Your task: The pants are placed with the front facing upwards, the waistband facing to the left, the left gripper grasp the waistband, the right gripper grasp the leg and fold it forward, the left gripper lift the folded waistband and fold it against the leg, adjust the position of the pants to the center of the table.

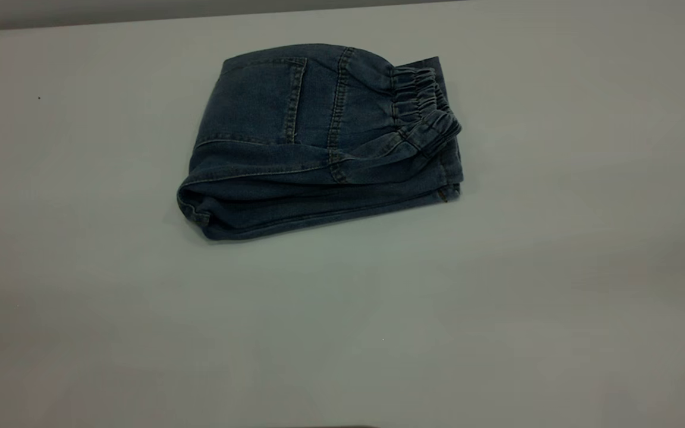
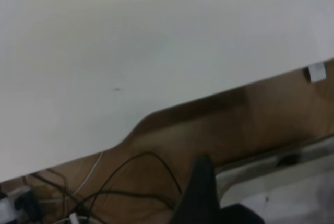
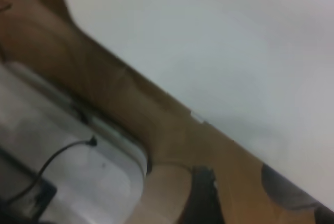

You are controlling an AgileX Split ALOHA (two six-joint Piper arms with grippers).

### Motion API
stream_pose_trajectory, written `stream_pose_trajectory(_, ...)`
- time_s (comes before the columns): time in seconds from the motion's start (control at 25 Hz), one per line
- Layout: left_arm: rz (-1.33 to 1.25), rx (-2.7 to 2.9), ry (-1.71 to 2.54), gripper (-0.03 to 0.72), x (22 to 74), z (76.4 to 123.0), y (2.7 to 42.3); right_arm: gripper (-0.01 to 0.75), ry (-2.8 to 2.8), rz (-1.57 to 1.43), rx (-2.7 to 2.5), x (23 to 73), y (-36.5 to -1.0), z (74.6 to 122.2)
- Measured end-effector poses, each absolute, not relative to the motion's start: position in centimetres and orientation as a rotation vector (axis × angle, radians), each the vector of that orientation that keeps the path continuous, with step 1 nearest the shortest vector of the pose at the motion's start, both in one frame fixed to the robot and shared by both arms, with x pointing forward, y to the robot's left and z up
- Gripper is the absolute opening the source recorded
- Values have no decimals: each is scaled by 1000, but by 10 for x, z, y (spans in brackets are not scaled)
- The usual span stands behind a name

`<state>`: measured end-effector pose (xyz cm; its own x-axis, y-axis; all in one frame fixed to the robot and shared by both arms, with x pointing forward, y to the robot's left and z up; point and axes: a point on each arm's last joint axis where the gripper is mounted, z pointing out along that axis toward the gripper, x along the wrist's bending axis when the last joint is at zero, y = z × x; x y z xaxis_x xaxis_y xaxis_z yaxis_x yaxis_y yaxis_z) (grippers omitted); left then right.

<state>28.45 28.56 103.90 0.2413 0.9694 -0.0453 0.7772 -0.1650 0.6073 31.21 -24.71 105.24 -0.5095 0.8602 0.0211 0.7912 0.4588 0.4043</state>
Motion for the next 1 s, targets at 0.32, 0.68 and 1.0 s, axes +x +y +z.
stream_pose_trajectory(0.32, 498, 1970, 1599, 571, 285, 1038, 286, 494, 2364, 744, 1461, 286, -269, 1030)
stream_pose_trajectory(0.68, 500, 1972, 1597, 571, 285, 1038, 286, 494, 2314, 846, 1423, 276, -276, 1033)
stream_pose_trajectory(1.0, 501, 1973, 1597, 571, 285, 1038, 286, 494, 2315, 849, 1422, 276, -276, 1034)
